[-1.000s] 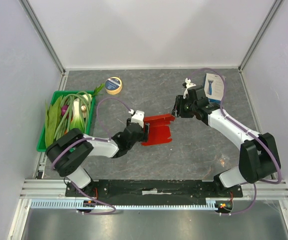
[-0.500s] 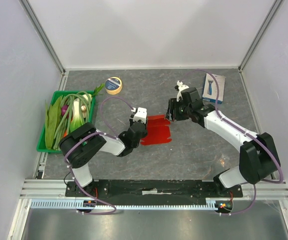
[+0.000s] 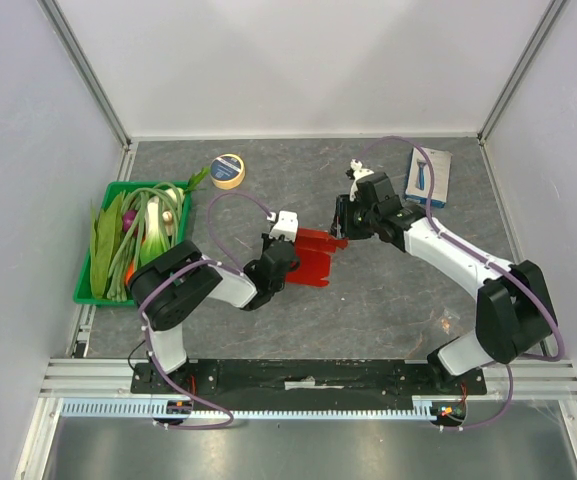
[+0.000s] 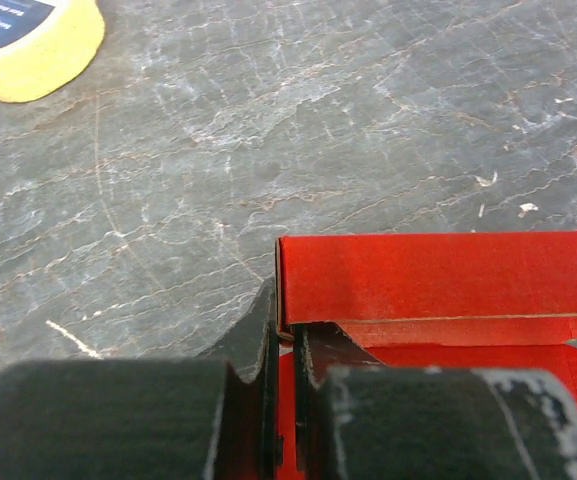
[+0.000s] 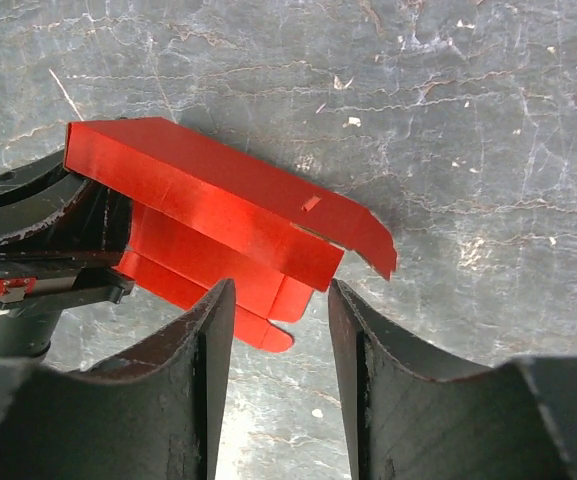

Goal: Fold the paper box

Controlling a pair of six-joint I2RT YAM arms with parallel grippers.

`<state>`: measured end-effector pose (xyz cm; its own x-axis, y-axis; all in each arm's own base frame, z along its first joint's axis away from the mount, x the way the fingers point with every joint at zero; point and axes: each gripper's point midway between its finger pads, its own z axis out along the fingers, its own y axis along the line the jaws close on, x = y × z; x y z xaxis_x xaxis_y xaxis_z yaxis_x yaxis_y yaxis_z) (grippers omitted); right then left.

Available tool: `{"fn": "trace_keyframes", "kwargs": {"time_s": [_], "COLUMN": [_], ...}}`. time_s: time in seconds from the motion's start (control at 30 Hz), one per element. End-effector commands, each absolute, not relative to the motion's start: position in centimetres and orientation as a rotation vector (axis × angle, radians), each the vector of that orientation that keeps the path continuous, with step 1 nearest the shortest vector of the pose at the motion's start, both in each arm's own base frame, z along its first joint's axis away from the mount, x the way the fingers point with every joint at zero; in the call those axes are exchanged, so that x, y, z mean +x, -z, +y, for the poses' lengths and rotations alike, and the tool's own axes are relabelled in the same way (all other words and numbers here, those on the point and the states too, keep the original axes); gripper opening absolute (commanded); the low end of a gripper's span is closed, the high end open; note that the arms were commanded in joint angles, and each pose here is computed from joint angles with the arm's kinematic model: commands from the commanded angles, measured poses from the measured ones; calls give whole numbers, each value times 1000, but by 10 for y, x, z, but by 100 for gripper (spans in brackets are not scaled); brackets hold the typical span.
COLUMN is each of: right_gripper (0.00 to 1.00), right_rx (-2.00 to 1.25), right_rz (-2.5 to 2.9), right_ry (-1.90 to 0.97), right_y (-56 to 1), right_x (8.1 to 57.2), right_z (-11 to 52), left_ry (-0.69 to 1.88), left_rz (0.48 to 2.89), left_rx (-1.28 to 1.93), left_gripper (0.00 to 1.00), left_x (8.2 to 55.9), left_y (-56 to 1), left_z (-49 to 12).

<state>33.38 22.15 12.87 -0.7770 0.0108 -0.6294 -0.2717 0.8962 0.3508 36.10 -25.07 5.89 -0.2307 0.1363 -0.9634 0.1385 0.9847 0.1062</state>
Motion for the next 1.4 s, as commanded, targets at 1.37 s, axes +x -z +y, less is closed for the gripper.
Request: {"fn": "trace_keyframes", "kwargs": {"time_s": [1.37], "right_gripper": [45], "right_rx": [-140], "right_rz": [2094], "right_ry": [-831], "right_y": [-269], "right_x": [276], "right_z": [275], "left_ry": [47], "left_rz": [1542], "left_rx": [1], "left_gripper": [2], "left_x": [314], "left_y": [-218], "left_z": [-202]}}
